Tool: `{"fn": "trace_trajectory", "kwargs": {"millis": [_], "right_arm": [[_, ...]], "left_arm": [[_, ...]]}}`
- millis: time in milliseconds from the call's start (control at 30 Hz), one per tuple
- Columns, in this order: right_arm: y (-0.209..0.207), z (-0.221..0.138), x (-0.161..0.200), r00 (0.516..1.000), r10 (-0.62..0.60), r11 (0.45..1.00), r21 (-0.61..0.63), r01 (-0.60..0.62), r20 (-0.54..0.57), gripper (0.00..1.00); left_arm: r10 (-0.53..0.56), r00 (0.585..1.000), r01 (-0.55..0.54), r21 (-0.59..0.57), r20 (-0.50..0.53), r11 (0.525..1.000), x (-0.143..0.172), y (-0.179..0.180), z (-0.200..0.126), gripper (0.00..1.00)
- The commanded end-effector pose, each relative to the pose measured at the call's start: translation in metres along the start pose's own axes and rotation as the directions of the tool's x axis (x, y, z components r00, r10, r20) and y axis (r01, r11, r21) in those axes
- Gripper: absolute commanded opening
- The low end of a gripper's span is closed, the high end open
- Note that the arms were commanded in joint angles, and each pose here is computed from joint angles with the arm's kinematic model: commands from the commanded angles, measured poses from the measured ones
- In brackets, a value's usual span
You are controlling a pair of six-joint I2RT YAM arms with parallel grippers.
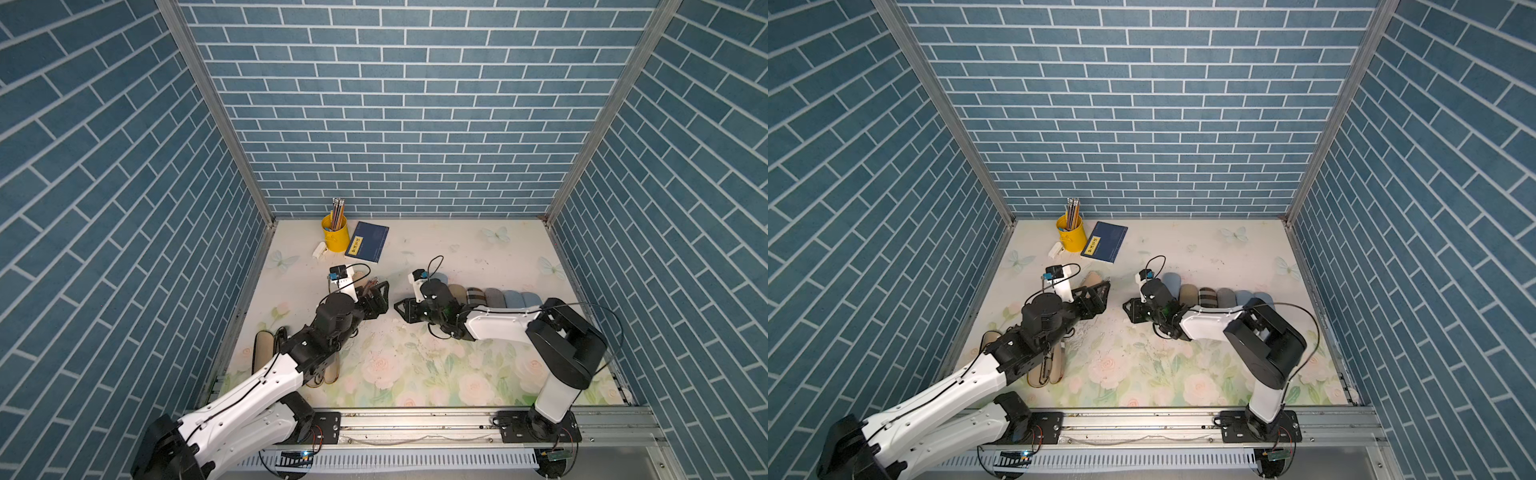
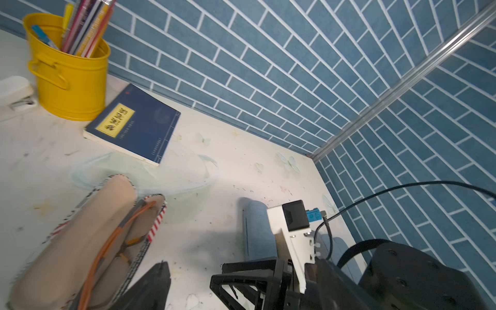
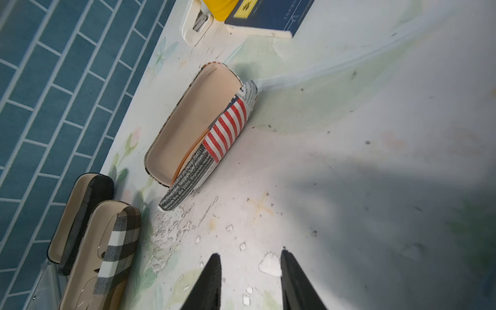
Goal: Close the glasses case
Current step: Move the glasses case to the center of the board.
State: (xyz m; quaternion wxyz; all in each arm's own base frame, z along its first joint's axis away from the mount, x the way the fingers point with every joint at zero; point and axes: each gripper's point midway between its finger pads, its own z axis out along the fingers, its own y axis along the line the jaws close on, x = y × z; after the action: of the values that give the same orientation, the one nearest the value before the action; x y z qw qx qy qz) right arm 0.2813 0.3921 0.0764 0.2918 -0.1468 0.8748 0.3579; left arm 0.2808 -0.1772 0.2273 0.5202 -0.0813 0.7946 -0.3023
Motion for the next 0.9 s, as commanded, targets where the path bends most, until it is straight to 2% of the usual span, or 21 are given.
{"fn": "trace_trajectory", "kwargs": {"millis": [0,200,367,867], "right_arm": [[0.017,0.017,-0.001,1.0,0.025,0.999,-0.039,-0.025,-0.004,0.37],[0.038,0.031,-0.008,1.0,0.023,0.996,-0.085,-0.023,0.004,0.39],[0.047,0.044,-0.011,1.0,0.025,0.994,-0.102,-0.025,-0.008,0.4],[0.045,0.075,-0.014,0.999,0.016,0.998,-0.067,-0.019,-0.044,0.41]], "left_arm": [[0.022,1.0,-0.022,-0.08,-0.008,0.997,0.004,0.026,-0.008,0.93],[0.015,1.0,-0.014,-0.089,0.01,0.996,-0.004,0.034,-0.018,0.93],[0.012,1.0,-0.012,-0.098,-0.003,0.995,0.003,0.042,-0.02,0.93],[0.01,1.0,-0.01,-0.101,0.001,0.995,0.002,0.045,-0.027,0.93]]}}
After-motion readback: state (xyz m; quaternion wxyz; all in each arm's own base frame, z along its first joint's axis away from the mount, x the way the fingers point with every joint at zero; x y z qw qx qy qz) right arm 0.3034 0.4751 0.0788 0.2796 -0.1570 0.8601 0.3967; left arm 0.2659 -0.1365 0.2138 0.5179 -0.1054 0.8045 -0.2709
